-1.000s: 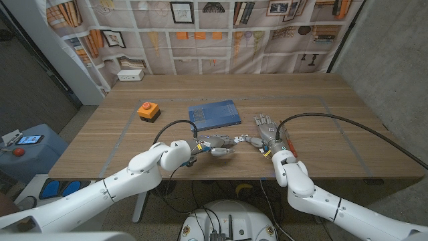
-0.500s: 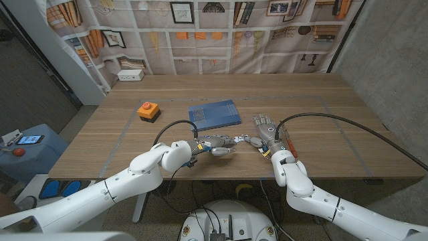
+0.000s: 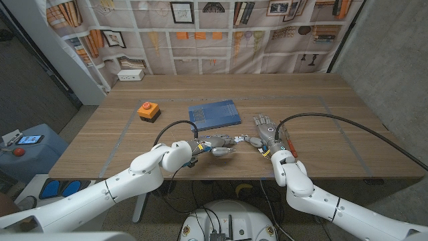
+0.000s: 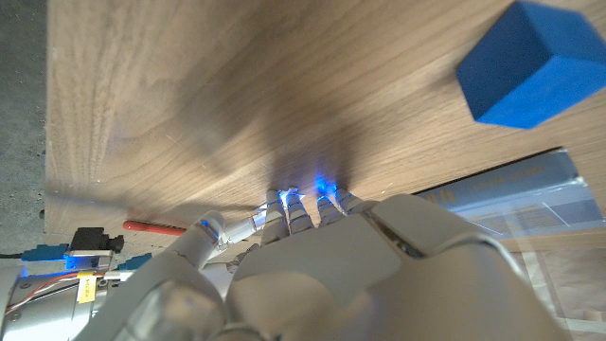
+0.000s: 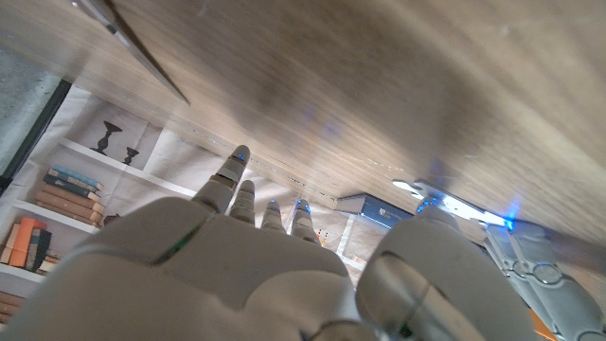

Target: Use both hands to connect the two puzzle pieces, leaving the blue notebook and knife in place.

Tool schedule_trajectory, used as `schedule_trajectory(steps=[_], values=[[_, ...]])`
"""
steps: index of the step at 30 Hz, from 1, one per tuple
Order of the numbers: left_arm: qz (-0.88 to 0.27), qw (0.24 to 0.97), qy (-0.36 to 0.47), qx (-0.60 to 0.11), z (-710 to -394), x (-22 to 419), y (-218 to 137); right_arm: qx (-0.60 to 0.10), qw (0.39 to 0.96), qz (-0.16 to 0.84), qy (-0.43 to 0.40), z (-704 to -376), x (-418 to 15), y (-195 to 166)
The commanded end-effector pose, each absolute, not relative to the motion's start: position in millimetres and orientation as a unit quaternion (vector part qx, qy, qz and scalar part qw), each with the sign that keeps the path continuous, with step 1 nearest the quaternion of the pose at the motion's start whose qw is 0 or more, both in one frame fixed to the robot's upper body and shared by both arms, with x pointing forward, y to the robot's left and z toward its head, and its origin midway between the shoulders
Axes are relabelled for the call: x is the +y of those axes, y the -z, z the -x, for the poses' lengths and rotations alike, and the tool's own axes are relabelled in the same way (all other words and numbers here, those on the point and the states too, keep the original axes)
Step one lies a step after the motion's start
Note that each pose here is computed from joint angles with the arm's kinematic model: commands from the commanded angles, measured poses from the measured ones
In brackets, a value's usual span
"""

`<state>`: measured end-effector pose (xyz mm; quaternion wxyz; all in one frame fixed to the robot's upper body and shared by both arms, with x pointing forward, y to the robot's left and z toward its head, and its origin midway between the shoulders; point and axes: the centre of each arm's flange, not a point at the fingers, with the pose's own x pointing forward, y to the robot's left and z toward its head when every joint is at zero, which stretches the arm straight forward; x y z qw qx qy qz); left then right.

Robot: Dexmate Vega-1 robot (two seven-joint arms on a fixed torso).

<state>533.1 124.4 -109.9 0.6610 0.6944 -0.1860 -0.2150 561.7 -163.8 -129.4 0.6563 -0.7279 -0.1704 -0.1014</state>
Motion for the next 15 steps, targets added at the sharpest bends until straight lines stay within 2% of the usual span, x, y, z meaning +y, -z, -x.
schedule_trajectory(steps=[1,15], values=[[-0.694,0.661,0.216,-0.186,-532.9,123.2,111.4,-0.174,0.662,0.723,0.093,-563.0,-164.6,130.3],[-0.693,0.662,0.216,-0.185,-532.3,123.6,111.3,-0.183,0.653,0.729,0.086,-564.0,-168.4,130.1]])
